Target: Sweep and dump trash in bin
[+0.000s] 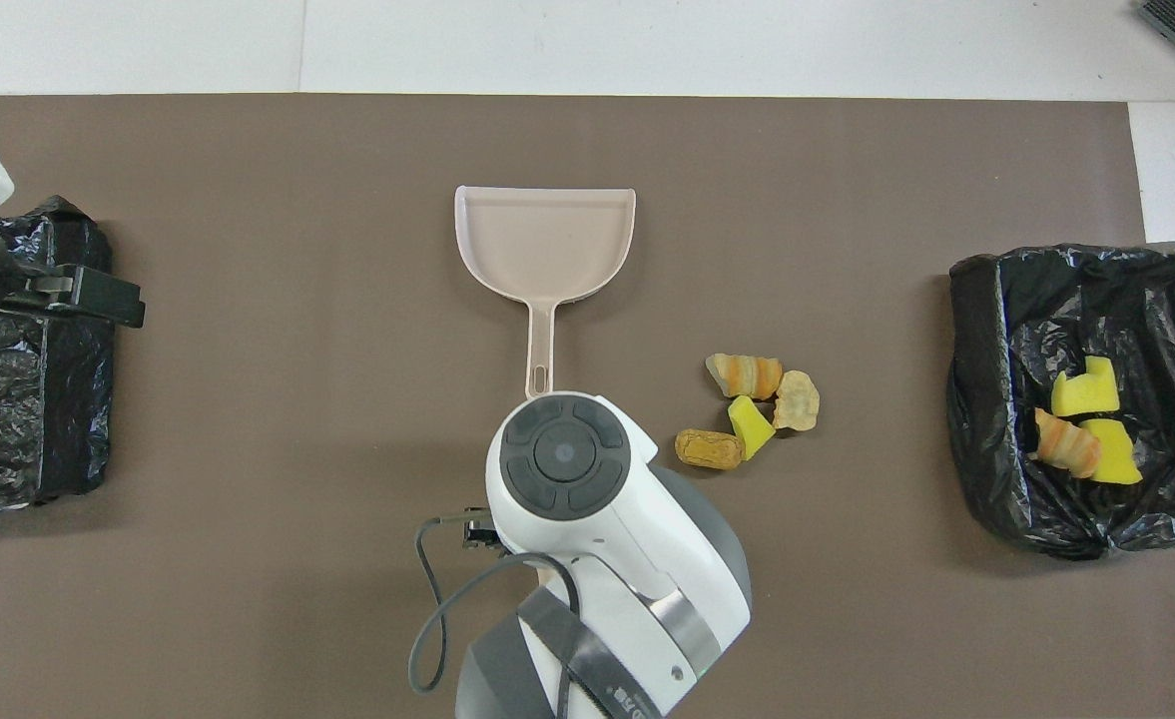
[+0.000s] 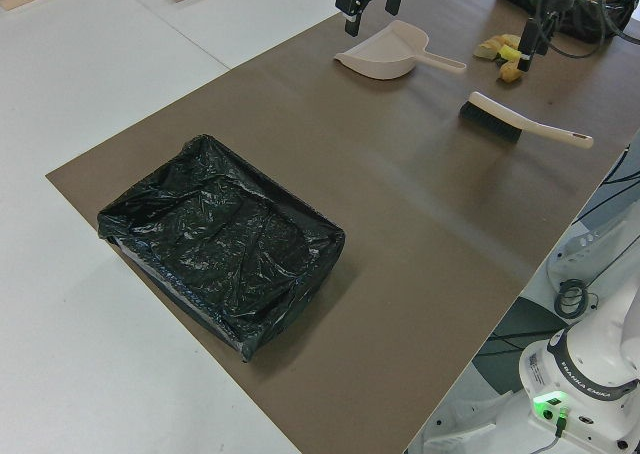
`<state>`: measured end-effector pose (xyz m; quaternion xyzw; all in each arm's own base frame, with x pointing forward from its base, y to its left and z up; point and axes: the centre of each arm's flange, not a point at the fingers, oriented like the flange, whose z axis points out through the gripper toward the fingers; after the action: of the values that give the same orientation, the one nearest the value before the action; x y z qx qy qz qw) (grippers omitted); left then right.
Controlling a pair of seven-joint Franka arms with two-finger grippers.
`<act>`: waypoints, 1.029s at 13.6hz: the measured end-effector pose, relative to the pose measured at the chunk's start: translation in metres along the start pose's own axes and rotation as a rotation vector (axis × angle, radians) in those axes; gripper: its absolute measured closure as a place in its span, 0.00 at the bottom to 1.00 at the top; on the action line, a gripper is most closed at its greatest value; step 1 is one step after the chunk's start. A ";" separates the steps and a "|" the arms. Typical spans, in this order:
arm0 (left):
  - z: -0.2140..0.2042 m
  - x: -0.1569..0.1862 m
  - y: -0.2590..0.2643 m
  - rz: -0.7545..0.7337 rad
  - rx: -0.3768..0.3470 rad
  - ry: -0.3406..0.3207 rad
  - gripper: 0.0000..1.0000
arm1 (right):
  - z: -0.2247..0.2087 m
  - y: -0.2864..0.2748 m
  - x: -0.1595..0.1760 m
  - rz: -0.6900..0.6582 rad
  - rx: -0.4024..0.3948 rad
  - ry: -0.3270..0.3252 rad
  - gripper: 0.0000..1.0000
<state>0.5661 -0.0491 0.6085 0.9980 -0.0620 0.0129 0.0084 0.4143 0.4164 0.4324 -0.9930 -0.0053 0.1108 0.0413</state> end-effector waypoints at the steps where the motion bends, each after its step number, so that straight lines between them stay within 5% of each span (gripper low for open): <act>1: 0.000 0.000 0.000 -0.001 0.000 0.000 0.00 | 0.020 0.007 -0.016 0.003 0.003 -0.009 0.00; 5: -0.001 0.000 -0.001 -0.002 0.000 0.002 0.00 | 0.097 0.014 -0.055 -0.030 -0.021 0.000 0.00; 8: -0.012 -0.005 -0.003 -0.006 0.002 0.022 0.00 | 0.116 0.017 -0.065 -0.041 -0.038 -0.007 0.00; 14: -0.015 -0.006 0.030 0.048 0.001 0.047 0.00 | 0.117 0.011 -0.071 -0.061 -0.041 -0.008 0.69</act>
<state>0.5564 -0.0775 0.6243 0.9956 -0.0859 0.0365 0.0091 0.3193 0.4131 0.3328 -0.9925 -0.0381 0.1134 0.0241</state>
